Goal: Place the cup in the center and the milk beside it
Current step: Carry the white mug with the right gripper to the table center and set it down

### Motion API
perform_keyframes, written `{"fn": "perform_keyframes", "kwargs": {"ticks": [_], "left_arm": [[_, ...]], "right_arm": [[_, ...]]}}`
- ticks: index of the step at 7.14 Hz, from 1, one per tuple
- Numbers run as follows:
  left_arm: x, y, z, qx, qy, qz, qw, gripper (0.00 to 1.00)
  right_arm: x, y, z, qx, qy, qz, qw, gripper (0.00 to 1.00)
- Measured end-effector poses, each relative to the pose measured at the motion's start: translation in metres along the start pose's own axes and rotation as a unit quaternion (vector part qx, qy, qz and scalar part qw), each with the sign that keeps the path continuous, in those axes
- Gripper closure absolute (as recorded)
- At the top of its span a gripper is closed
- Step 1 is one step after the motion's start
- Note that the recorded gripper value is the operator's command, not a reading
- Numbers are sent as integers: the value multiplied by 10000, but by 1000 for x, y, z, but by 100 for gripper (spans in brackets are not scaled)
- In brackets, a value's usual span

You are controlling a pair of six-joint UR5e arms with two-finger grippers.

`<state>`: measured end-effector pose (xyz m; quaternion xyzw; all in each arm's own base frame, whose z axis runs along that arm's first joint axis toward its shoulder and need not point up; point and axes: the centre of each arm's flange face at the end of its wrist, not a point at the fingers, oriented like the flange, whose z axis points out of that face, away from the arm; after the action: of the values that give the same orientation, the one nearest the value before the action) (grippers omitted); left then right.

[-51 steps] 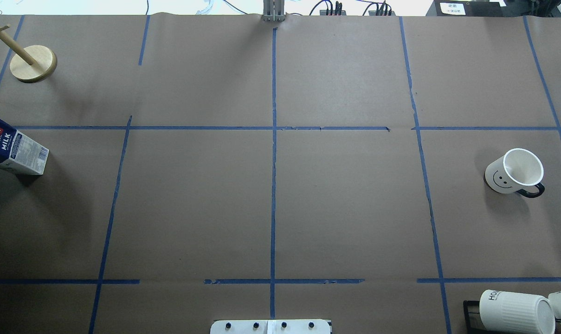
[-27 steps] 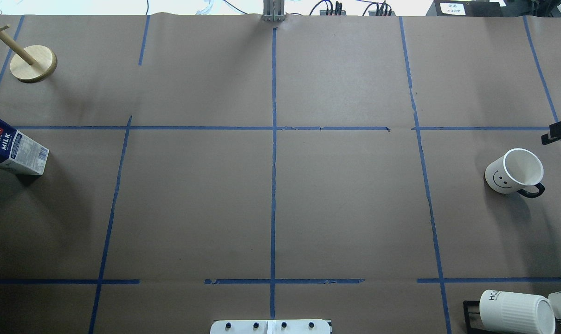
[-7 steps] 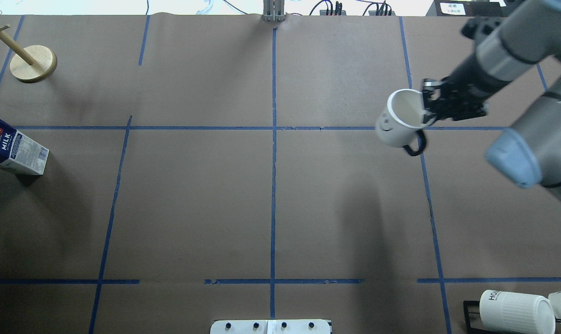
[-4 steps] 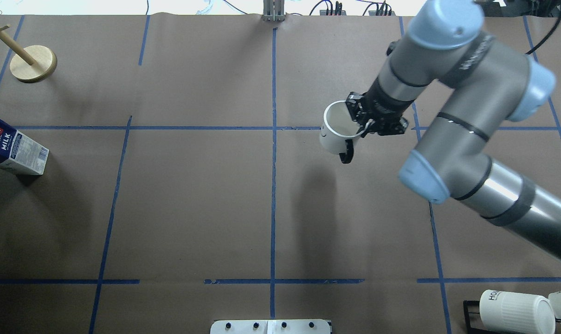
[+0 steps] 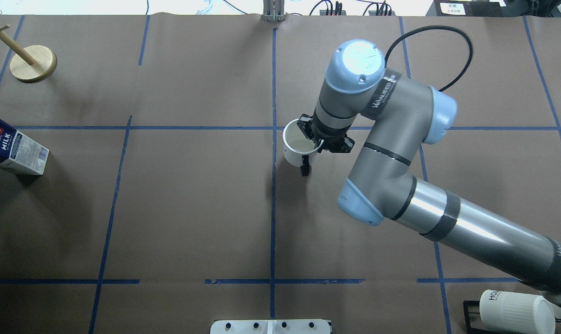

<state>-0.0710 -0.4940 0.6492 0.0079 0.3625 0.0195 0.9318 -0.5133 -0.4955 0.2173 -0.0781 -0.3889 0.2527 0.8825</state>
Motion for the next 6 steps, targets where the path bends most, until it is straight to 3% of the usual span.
{"fn": "perform_keyframes", "kwargs": {"ticks": [3,4,5,6], "left_arm": [[-1,0,1,-2,0,0,10000,0],[-1,0,1,-1,0,-1,10000,0],[-1,0,1,-1,0,-1,10000,0],[-1,0,1,0,-2,0,10000,0]], "right_arm": [[-18,17,12,35,3,-90,10000,97],[-18,20,14,22,12,-112,9999,76],[-18,23,15,11,19,-134,9999,18],[-17,23,17,8,29,-148,9999,0]]}}
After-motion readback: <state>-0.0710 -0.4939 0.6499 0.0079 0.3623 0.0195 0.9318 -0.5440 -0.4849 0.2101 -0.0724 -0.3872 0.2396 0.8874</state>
